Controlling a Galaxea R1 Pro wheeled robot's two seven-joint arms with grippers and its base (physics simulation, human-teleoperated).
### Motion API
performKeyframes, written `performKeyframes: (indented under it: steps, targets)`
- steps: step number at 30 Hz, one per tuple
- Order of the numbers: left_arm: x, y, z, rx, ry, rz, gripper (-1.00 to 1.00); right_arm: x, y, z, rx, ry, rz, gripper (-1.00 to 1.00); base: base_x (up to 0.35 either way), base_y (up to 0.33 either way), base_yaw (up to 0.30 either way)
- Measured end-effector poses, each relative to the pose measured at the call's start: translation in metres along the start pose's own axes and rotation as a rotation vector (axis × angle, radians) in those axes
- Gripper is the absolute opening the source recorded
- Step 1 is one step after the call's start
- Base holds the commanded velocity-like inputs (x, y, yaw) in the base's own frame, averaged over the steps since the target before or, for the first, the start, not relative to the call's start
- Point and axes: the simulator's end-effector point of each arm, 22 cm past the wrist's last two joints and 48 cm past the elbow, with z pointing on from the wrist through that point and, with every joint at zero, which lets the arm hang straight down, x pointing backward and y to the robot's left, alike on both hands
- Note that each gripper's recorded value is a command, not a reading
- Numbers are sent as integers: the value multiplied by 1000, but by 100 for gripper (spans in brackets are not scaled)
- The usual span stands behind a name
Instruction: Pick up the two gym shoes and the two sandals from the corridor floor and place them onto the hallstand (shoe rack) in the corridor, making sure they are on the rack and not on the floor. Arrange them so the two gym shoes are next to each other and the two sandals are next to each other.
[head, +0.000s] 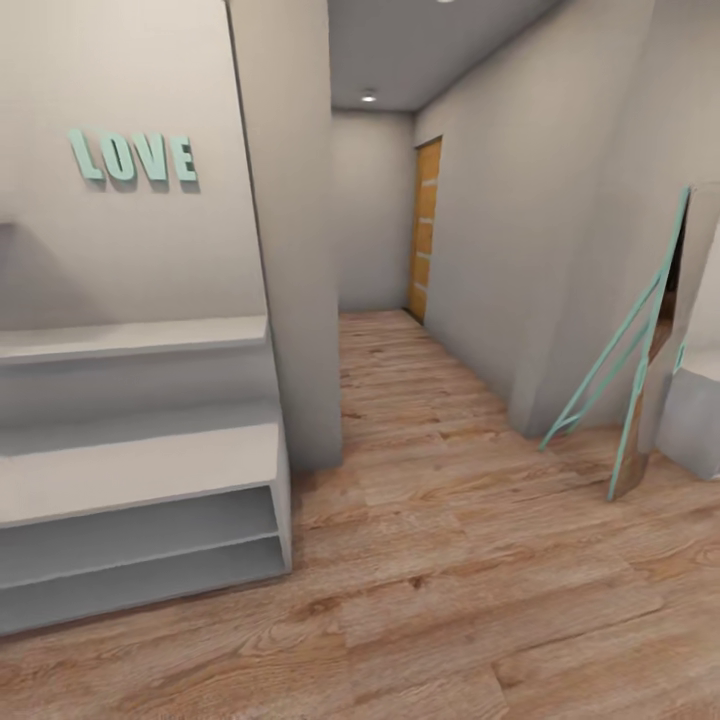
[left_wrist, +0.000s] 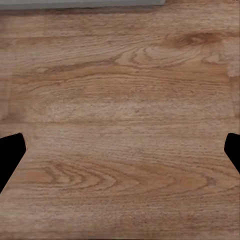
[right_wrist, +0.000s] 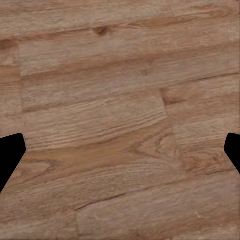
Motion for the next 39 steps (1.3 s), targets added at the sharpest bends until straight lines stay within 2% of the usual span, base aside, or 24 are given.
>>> performKeyframes:
  steps: [39]
  targets:
    - [-1, 6, 0, -3, -1, 13, 100, 0, 0, 0, 0, 1, 0, 100, 0, 0, 275]
